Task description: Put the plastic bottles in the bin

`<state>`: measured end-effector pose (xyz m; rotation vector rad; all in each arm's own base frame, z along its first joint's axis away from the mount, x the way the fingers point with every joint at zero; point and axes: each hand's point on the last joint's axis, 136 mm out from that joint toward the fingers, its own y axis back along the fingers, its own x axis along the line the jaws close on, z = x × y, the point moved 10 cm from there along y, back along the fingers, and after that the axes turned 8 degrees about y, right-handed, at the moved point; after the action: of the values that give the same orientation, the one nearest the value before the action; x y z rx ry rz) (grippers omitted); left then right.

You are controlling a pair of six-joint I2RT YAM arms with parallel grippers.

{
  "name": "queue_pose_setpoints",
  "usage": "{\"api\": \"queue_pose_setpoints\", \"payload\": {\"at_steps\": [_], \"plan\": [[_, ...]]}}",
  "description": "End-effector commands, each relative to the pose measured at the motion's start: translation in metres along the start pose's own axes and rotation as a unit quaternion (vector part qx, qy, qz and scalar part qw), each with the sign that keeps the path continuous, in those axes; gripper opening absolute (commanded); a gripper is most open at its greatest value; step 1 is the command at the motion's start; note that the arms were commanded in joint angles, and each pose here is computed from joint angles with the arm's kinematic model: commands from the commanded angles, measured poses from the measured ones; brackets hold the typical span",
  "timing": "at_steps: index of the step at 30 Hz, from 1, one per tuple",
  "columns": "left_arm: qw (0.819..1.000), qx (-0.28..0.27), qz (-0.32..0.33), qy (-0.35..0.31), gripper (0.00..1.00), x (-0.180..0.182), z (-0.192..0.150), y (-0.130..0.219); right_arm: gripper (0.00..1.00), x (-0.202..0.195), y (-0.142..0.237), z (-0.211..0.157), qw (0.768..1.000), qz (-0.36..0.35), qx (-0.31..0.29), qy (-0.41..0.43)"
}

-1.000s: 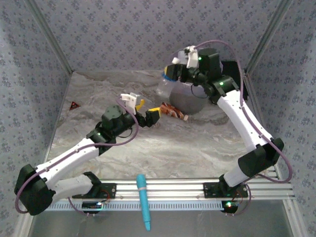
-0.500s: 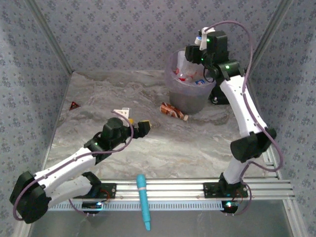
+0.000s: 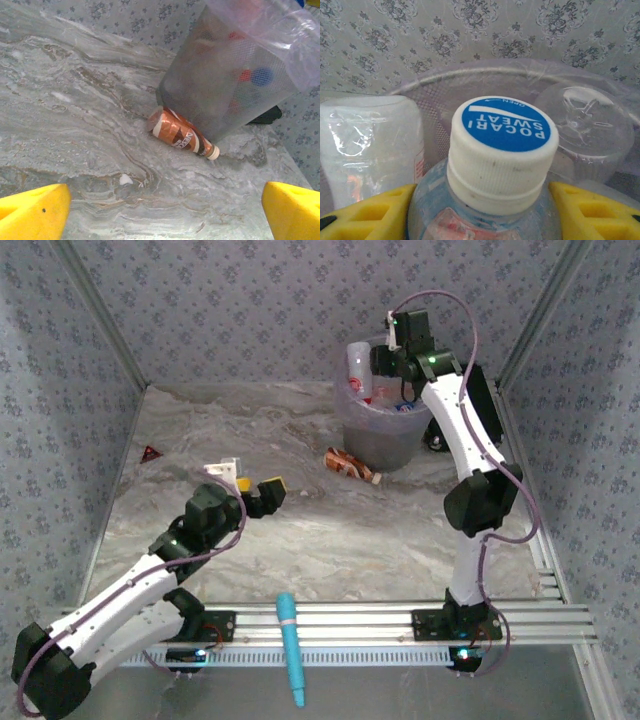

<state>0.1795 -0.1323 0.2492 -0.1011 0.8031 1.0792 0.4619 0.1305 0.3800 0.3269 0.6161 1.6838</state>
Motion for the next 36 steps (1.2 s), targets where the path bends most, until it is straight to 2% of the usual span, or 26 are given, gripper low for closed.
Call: {"api": "queue_pose_setpoints", "payload": {"at_steps": [1,6,10,17,20,24,29,36], "plan": [[1.0,-0.003,0.008,0.007,0.97,0.004,0.0,0.002,0.72,-0.004,-0.005,-0.003,1.0,0.006,0.02,0.002],[1.0,-0.002,0.009,0.007,0.97,0.004,0.0,0.0,0.89,-0.006,0.022,0.019,1.0,0.013,-0.025,0.012],[1.0,0.001,0.009,0.008,0.97,0.005,-0.001,-0.002,0.93,-0.012,0.046,0.033,0.999,0.005,-0.051,0.017],[1.0,0.006,0.014,0.014,0.97,0.004,0.0,-0.005,0.82,-0.015,0.067,0.03,0.998,0.015,-0.056,0.011],[0.999,0.027,0.031,0.031,0.97,0.003,0.0,-0.014,0.77,-0.013,0.079,0.025,0.997,0.038,-0.061,0.002],[0.996,0.061,0.017,0.066,0.98,-0.004,-0.003,-0.036,0.76,-0.012,0.113,0.016,0.993,0.071,-0.094,-0.006],[0.982,0.095,0.047,0.158,0.95,-0.011,-0.003,-0.068,0.76,-0.021,0.159,-0.007,0.985,0.121,-0.113,-0.039],[0.954,0.108,0.041,0.276,0.92,-0.018,-0.009,-0.109,0.76,-0.021,0.191,-0.062,0.984,0.127,-0.105,-0.07]]}}
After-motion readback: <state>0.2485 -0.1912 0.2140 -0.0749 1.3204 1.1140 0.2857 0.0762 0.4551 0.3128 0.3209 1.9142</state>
